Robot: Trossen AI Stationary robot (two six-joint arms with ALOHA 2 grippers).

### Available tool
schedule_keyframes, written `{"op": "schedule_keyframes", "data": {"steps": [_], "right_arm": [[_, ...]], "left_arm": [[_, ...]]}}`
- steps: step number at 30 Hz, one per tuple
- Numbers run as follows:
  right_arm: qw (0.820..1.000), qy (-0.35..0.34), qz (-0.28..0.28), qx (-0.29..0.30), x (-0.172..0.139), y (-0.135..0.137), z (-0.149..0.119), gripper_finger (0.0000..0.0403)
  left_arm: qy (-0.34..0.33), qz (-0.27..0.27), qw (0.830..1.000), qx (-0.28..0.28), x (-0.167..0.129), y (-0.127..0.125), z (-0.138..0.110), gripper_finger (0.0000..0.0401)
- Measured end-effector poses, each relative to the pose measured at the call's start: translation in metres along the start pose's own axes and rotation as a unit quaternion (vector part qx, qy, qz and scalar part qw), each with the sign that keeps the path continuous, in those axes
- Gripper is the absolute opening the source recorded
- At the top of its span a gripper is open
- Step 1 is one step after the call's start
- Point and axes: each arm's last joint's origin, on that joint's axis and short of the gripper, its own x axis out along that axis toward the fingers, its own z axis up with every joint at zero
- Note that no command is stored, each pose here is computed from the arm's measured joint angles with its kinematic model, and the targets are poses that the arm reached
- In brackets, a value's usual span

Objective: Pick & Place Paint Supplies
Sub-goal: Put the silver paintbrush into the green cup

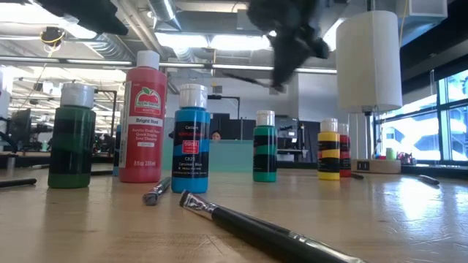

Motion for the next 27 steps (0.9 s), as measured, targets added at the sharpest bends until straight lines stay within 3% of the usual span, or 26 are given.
{"op": "schedule_keyframes", "data": {"steps": [8, 12, 17, 19, 22, 27], "right_arm": [[0.987, -0.122, 0.076, -0.065, -0.004, 0.017, 0.024, 0.0], [0.984, -0.139, 0.08, -0.08, -0.005, 0.017, 0.028, 0.0], [0.984, -0.139, 0.075, -0.079, -0.002, 0.012, 0.031, 0.0], [0.984, -0.14, 0.073, -0.079, -0.002, 0.011, 0.032, 0.0], [0.984, -0.14, 0.072, -0.079, -0.001, 0.009, 0.033, 0.0], [0.984, -0.142, 0.072, -0.08, -0.001, 0.009, 0.034, 0.0001]], "left_arm": [[-0.046, 0.082, 0.986, 0.136, 0.006, -0.001, 0.012, 0.0152], [-0.061, 0.135, 0.965, 0.218, 0.006, 0.0, 0.02, 0.0148], [-0.075, 0.201, 0.937, 0.275, 0.003, 0.003, 0.03, 0.0145], [-0.057, 0.224, 0.907, 0.351, 0.002, 0.003, 0.032, 0.0143], [-0.013, 0.251, 0.841, 0.479, 0.001, 0.005, 0.033, 0.0143], [0.019, 0.232, 0.762, 0.605, 0.007, 0.003, 0.032, 0.0143]]}}
